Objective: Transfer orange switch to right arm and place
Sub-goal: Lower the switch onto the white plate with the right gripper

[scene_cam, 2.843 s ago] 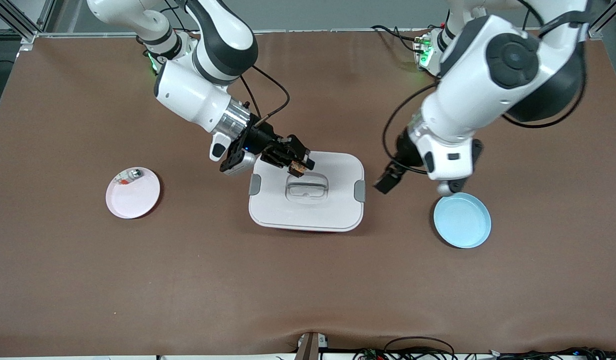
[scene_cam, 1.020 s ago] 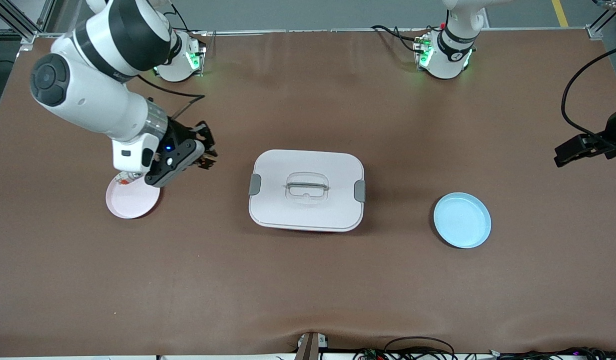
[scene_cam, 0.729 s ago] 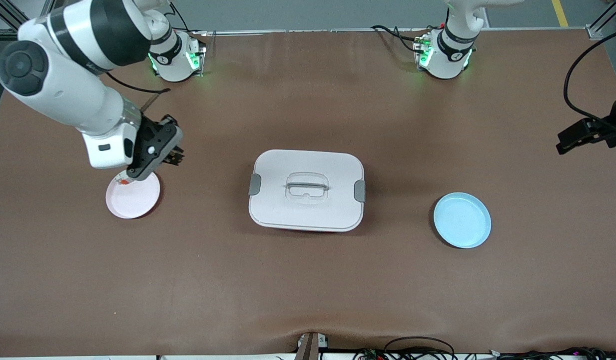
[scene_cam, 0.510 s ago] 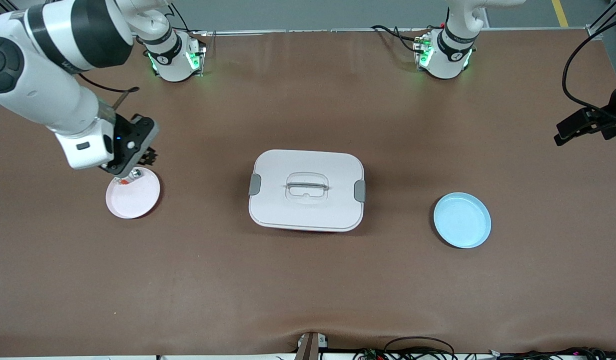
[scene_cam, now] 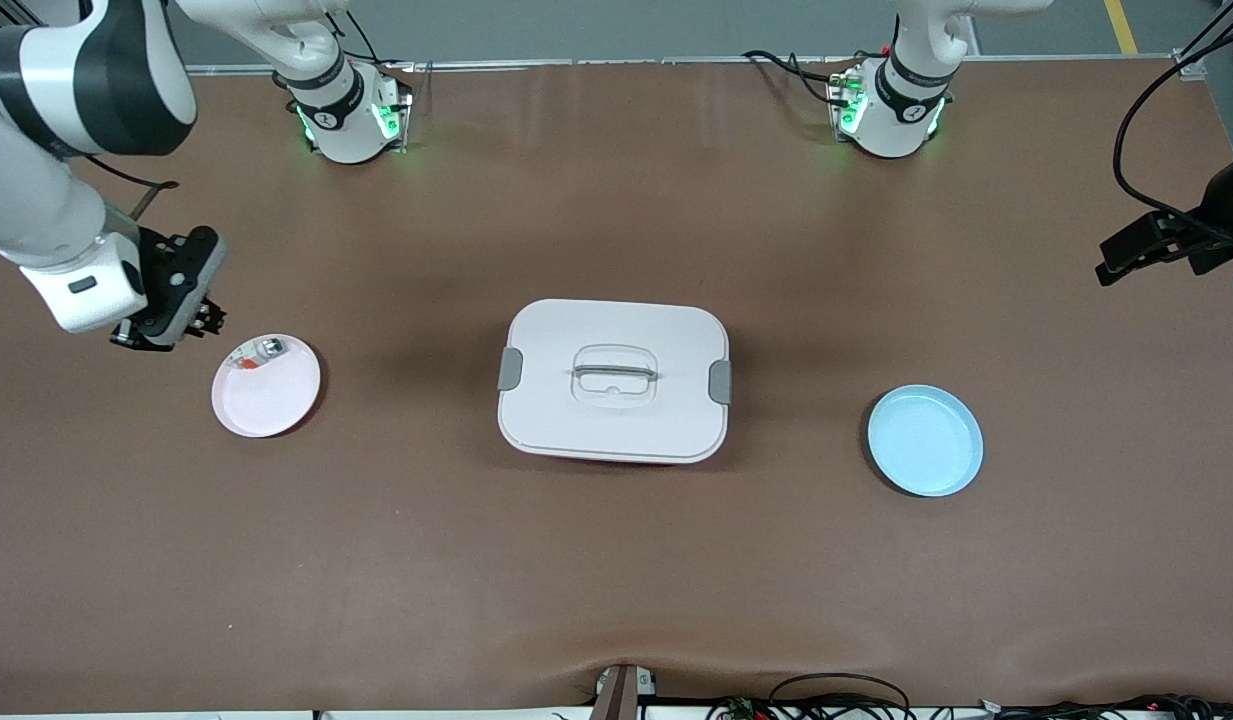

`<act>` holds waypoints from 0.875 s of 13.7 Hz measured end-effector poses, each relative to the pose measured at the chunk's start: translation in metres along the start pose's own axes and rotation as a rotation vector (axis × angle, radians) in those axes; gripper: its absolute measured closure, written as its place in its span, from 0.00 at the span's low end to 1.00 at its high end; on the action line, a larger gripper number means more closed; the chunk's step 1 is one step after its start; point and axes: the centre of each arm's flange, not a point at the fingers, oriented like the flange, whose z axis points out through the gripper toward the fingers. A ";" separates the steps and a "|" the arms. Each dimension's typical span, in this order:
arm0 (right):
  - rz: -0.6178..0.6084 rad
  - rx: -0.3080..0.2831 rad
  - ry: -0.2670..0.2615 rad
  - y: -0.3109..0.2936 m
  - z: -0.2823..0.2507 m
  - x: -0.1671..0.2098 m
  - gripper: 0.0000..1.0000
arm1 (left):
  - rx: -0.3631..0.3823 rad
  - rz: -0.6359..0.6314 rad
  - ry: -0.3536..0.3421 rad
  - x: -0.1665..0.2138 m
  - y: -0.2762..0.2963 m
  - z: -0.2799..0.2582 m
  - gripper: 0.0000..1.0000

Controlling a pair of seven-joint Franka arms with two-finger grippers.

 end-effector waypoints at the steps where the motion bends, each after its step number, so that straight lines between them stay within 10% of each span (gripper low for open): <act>1: -0.018 -0.010 0.004 0.002 0.016 -0.014 0.65 | 0.000 0.005 0.000 0.000 0.003 0.000 0.00; 12: -0.115 -0.035 0.018 0.011 0.180 -0.055 0.65 | -0.009 0.066 0.030 -0.003 0.037 -0.004 0.00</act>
